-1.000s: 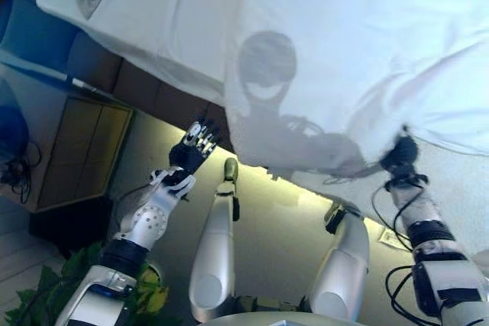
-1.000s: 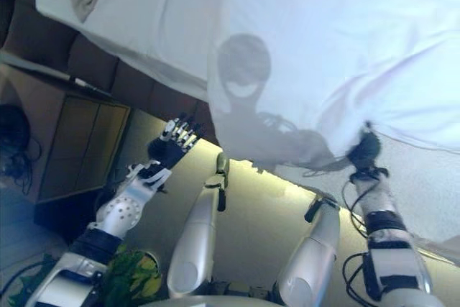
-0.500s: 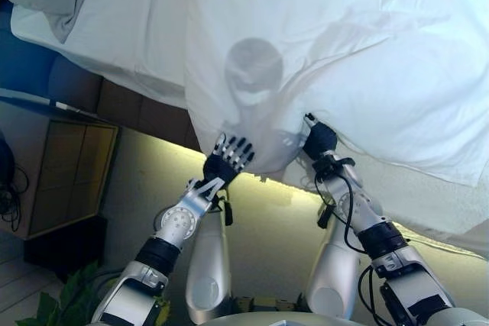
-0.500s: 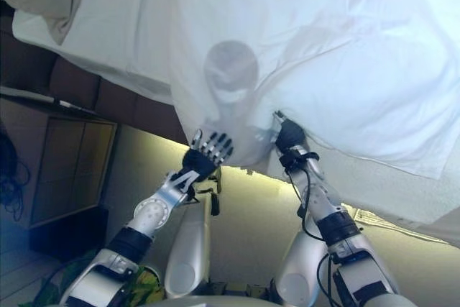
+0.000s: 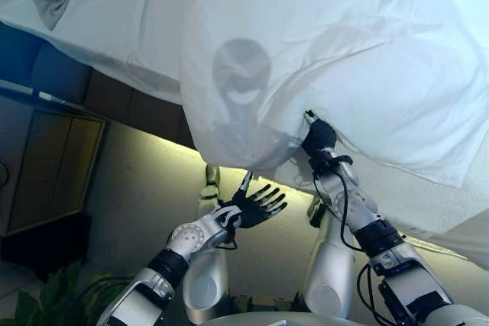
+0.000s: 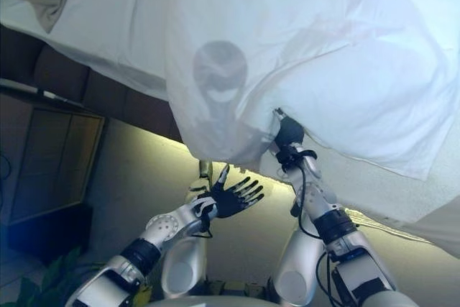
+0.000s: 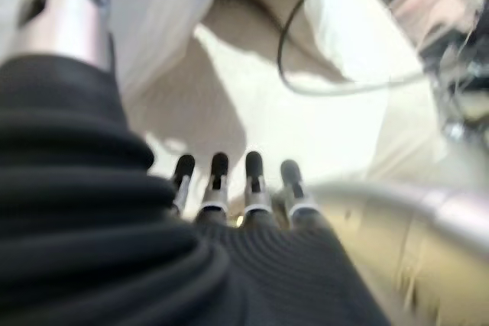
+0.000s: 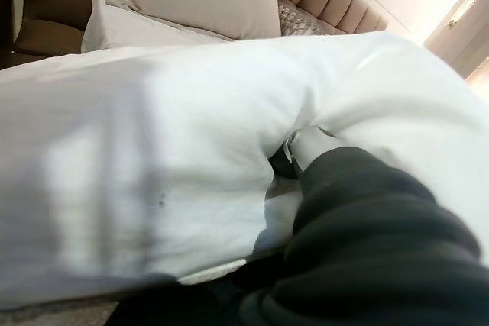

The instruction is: Make the bed neatly

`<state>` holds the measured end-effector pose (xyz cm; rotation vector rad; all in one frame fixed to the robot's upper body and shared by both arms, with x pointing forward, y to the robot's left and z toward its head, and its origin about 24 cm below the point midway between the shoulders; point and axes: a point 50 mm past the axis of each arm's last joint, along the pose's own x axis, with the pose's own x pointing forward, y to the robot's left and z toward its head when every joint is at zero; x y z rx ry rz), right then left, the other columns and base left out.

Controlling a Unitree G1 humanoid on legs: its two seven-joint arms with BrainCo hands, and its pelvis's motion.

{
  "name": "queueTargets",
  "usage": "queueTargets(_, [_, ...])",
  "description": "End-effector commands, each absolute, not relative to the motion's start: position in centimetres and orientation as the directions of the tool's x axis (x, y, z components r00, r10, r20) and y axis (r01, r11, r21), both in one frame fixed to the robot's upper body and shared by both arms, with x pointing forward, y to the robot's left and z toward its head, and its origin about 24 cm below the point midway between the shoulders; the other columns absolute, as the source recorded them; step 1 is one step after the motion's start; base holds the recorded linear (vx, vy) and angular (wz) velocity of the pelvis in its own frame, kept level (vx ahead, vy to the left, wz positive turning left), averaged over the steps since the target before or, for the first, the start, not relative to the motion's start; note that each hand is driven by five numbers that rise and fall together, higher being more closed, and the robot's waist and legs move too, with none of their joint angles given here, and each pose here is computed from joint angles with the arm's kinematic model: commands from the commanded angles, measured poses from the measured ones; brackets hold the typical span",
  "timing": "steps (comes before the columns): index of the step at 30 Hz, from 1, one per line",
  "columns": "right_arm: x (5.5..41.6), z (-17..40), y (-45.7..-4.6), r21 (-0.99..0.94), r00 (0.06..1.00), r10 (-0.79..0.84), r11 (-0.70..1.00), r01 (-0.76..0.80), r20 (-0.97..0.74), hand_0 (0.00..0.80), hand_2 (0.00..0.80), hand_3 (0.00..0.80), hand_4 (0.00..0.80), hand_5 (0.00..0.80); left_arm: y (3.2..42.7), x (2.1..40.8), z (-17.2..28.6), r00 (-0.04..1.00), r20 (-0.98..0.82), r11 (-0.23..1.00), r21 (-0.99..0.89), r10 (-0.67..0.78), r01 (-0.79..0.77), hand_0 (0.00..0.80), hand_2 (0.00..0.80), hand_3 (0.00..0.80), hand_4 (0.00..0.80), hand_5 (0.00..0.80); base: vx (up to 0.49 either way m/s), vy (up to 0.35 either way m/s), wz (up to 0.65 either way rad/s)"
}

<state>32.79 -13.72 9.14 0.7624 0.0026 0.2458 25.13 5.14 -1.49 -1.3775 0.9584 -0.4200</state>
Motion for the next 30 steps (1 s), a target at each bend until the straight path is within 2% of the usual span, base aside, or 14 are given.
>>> queueTargets(1, [33.4, 14.6, -11.5, 0.704, 0.911, 0.248, 0.579, -0.411, 0.329, 0.800, 0.800, 0.800, 0.800, 0.800, 3.4, 25.8, 0.4, 0.572, -0.273, 0.159, -0.957, -0.773, -0.242, 0.000, 0.000, 0.000, 0.000, 0.000, 0.015, -0.072, -0.05])
queueTargets(8, [33.3, 14.9, -10.4, 0.719, 0.903, 0.252, 0.546, -0.429, 0.348, 0.800, 0.800, 0.800, 0.800, 0.800, 1.7, 27.6, 1.5, 0.695, -0.209, 0.068, -0.972, -0.687, -0.225, 0.000, 0.000, 0.000, 0.000, 0.000, 0.052, -0.014, -0.03])
queueTargets(19, [33.0, 15.5, -9.3, 0.705, 0.891, 0.276, 0.544, -0.455, 0.361, 0.800, 0.800, 0.800, 0.800, 0.800, 1.9, 31.2, 5.4, 0.849, -0.177, 0.050, -0.983, -0.499, -0.175, 0.000, 0.000, 0.000, 0.000, 0.000, 0.004, 0.050, 0.00])
queueTargets(28, [33.1, 15.5, -8.3, 0.692, 0.881, 0.324, 0.547, -0.471, 0.344, 0.800, 0.800, 0.800, 0.800, 0.800, 4.4, 34.0, 7.0, 0.936, -0.223, 0.205, -0.964, -0.274, -0.170, 0.000, 0.000, 0.000, 0.000, 0.000, -0.016, 0.077, -0.01])
queueTargets(30, [33.1, 15.5, -8.1, 0.692, 0.881, 0.333, 0.546, -0.472, 0.337, 0.800, 0.800, 0.800, 0.800, 0.800, 5.2, 34.4, 7.2, 0.950, -0.214, 0.191, -0.966, -0.226, -0.172, 0.000, 0.000, 0.000, 0.000, 0.000, 0.022, 0.087, -0.07])
